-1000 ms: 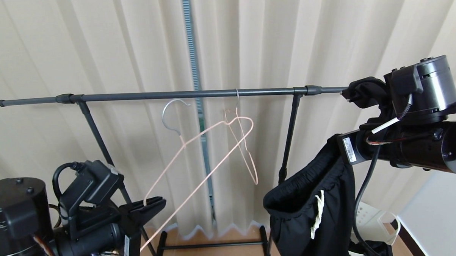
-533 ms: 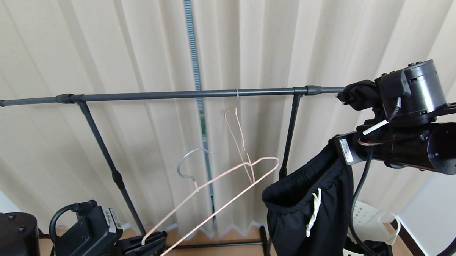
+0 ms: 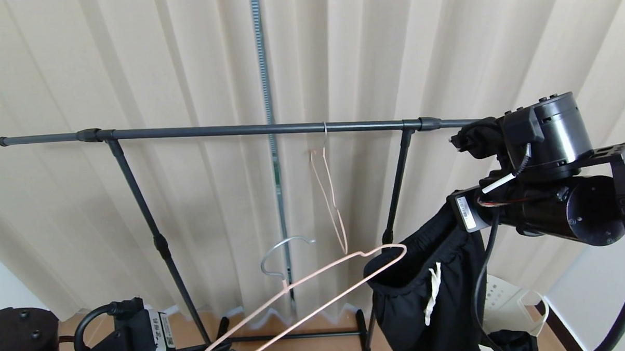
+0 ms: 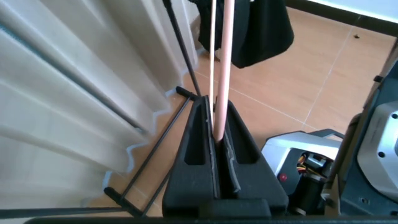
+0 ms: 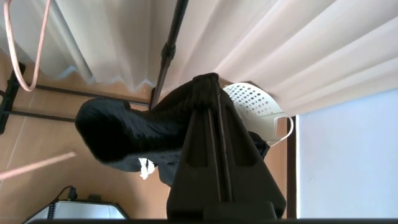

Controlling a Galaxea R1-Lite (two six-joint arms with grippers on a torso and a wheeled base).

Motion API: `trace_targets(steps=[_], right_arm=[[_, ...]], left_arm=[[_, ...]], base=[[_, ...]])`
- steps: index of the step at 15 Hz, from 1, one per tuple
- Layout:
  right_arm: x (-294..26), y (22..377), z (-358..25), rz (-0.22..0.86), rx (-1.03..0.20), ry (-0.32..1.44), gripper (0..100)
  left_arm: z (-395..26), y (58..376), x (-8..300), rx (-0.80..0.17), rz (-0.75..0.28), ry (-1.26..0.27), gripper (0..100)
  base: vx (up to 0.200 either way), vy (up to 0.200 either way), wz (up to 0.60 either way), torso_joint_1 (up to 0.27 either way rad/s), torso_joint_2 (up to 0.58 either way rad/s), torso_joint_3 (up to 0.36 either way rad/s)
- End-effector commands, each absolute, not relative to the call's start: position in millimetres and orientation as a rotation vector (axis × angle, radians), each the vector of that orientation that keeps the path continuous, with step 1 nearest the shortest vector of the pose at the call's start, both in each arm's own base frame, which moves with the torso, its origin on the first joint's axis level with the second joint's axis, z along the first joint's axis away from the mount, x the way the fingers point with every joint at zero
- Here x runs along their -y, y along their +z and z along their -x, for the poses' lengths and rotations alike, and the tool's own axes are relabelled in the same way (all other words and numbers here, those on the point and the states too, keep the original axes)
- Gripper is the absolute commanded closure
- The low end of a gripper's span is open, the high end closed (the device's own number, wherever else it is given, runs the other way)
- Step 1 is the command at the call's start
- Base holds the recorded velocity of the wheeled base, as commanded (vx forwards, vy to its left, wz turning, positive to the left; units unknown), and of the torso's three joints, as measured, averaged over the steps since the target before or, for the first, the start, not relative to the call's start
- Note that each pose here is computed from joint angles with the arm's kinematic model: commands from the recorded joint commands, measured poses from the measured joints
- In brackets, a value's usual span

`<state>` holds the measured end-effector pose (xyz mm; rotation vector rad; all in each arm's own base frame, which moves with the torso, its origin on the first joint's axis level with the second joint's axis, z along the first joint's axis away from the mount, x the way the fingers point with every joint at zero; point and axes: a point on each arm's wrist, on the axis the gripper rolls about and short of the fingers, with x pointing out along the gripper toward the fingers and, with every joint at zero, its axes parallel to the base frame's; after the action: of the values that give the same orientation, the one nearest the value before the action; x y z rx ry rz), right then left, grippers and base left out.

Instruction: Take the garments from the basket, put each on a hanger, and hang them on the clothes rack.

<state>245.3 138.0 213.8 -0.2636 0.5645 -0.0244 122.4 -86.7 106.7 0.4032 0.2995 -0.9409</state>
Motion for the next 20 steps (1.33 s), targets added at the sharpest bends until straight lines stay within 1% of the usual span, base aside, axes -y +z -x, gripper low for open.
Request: trace_targets(steps=[1,8,16,17,20], right_arm=[[-146,211,-240,0.282,-0.567,-0.002,100],[-169,199,-228,0.331,-0.586,0.075,100],[-186,195,-211,0.355,-0.585,0.148,100],[-193,195,-202,0.357,-0.576,0.170,100],[-203,195,-190,0.366,-0.566,0.219,100]], left_arm=[[-123,104,90,-0.313,-0.408,-0.963,100],[-124,102,93,-0.328,-0.407,-0.974,100],[-126,103,95,-0.330,-0.401,-0.971,100],[-128,102,96,-0.346,-0.380,-0.966,100],[-128,103,96,-0.345,-0.376,-0.965,100]], base=[[0.000,0.000,0.00,0.000,0.00,0.000],[0.000,0.000,0.00,0.000,0.00,0.000],[0.000,0.000,0.00,0.000,0.00,0.000],[0.000,0.000,0.00,0.000,0.00,0.000],[0.000,0.000,0.00,0.000,0.00,0.000]])
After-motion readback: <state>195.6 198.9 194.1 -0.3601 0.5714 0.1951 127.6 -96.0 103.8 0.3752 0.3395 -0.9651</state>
